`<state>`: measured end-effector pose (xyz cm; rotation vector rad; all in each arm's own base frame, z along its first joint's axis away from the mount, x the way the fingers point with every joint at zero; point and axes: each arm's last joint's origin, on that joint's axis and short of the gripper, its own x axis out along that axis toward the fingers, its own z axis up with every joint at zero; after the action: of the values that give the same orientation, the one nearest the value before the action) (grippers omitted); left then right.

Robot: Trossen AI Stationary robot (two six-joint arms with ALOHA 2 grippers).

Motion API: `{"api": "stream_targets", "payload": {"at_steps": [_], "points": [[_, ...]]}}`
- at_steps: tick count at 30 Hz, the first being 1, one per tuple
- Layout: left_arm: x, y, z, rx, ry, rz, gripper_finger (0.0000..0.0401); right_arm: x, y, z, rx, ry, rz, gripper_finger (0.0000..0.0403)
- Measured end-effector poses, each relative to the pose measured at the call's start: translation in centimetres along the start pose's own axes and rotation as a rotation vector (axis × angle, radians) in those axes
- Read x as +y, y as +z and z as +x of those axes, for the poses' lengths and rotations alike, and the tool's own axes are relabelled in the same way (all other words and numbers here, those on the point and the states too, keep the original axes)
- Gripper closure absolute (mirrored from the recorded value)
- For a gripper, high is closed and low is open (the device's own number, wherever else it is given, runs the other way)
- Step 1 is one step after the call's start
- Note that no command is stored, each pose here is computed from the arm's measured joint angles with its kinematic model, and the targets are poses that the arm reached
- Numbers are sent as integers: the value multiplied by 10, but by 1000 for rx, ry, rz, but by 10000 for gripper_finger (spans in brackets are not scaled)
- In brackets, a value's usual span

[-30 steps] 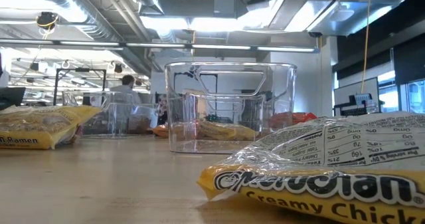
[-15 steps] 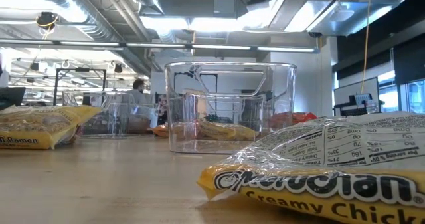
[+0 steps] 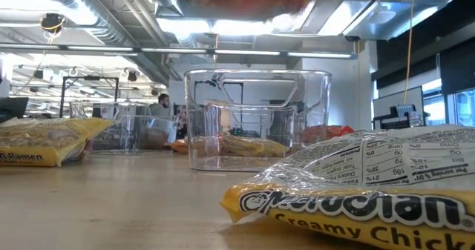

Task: Sort Maruchan noodles
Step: Put the bottom right orange noodle pack into the middle transparent bin

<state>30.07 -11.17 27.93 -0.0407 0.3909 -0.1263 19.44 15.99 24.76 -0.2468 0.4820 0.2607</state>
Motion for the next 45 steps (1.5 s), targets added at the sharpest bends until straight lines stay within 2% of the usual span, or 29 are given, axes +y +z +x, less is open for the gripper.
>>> {"api": "stream_targets", "payload": {"at_steps": [2, 5, 11, 13, 18, 23, 30, 39, 42, 45], "points": [[0, 12, -4, 67, 25, -11, 383, -10, 8, -8, -61, -27, 23, 192], [-3, 45, -14, 85, 39, -21, 383, -31, 19, -12, -142, -87, 97, 192], [-1, 79, -30, 292, 93, 11, 383, -72, 27, 8, -235, -108, 249, 186], [1, 89, -31, 305, 107, 5, 383, -84, 27, 14, -252, -91, 288, 176], [7, 93, -30, 347, 124, 16, 383, -106, 29, 30, -339, -25, 399, 149], [12, 94, -30, 348, 137, 33, 383, -118, 25, 44, -355, -8, 456, 142], [14, 95, -29, 336, 141, 44, 383, -119, 25, 58, -404, 12, 474, 148], [15, 96, -29, 327, 159, 53, 383, -117, 17, 78, -397, 22, 499, 150], [15, 96, -29, 323, 177, 56, 383, -117, 17, 81, -410, 18, 492, 165], [15, 96, -29, 319, 177, 56, 382, -117, 17, 81, -423, 17, 472, 205]]}}
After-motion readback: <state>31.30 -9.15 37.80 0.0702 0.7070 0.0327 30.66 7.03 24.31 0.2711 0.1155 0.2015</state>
